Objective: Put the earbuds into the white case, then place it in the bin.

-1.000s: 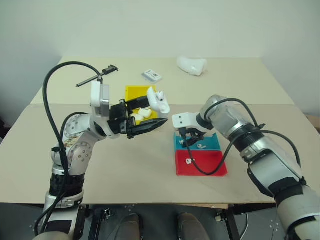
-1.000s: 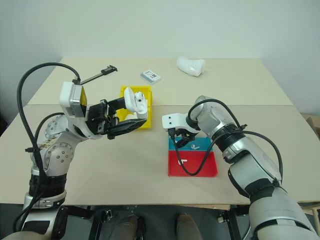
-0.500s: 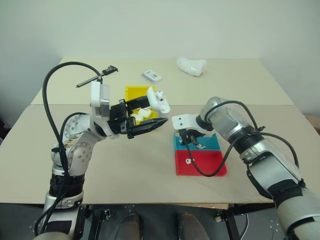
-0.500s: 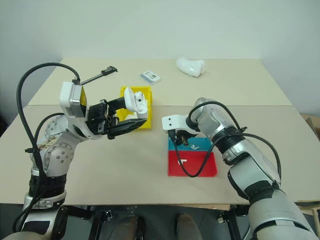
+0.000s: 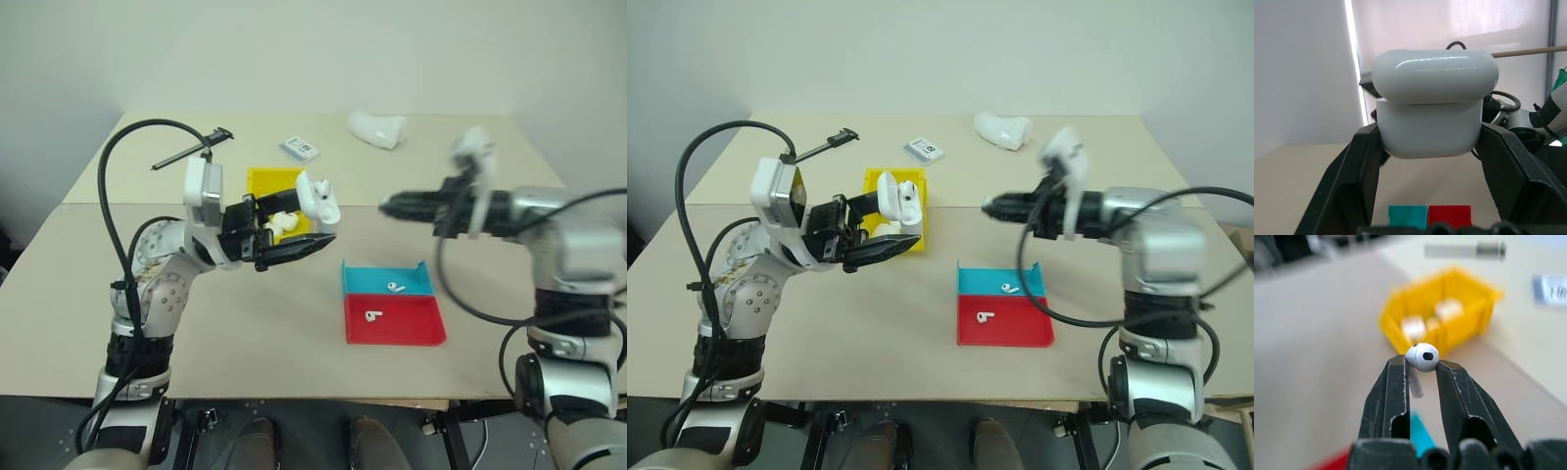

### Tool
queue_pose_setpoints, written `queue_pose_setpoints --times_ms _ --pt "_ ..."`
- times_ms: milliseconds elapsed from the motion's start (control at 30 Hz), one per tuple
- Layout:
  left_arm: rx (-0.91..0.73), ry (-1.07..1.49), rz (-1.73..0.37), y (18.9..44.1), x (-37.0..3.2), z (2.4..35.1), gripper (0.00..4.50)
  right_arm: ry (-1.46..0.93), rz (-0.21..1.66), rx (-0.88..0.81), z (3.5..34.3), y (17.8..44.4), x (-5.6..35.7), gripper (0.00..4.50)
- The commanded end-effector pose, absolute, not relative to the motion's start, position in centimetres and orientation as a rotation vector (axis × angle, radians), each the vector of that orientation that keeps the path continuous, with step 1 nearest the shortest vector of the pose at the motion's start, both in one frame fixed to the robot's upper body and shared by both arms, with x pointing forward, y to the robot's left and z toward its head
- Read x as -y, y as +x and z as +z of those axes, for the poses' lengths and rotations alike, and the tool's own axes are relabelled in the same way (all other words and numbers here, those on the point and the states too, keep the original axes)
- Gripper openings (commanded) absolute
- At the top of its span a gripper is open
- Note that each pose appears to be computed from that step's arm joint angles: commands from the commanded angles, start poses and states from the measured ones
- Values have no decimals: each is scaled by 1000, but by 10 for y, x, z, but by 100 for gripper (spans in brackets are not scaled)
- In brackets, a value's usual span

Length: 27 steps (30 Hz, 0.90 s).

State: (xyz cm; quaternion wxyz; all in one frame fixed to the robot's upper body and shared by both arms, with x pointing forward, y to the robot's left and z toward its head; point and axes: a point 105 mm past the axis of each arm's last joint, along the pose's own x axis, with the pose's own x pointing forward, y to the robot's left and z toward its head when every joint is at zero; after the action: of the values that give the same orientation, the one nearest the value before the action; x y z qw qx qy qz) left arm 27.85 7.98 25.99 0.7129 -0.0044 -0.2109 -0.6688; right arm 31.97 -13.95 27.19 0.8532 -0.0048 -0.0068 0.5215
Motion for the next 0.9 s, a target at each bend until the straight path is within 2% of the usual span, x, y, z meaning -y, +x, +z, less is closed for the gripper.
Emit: queue_pose_setpoints --times_ms 33,233,433,733,900 --pt "534 -8 -1501 279 -74 270 273 155 1160 163 304 286 133 62" --pt "555 -53 -1510 286 -58 272 273 245 1248 233 306 251 98 62" --pt "565 -67 -1536 289 -50 275 273 268 1262 274 309 243 83 62" --pt "559 -56 -1549 288 -52 274 273 179 1216 244 294 241 82 62" --pt "557 -51 -1550 287 -53 274 273 85 1212 207 283 242 79 230"
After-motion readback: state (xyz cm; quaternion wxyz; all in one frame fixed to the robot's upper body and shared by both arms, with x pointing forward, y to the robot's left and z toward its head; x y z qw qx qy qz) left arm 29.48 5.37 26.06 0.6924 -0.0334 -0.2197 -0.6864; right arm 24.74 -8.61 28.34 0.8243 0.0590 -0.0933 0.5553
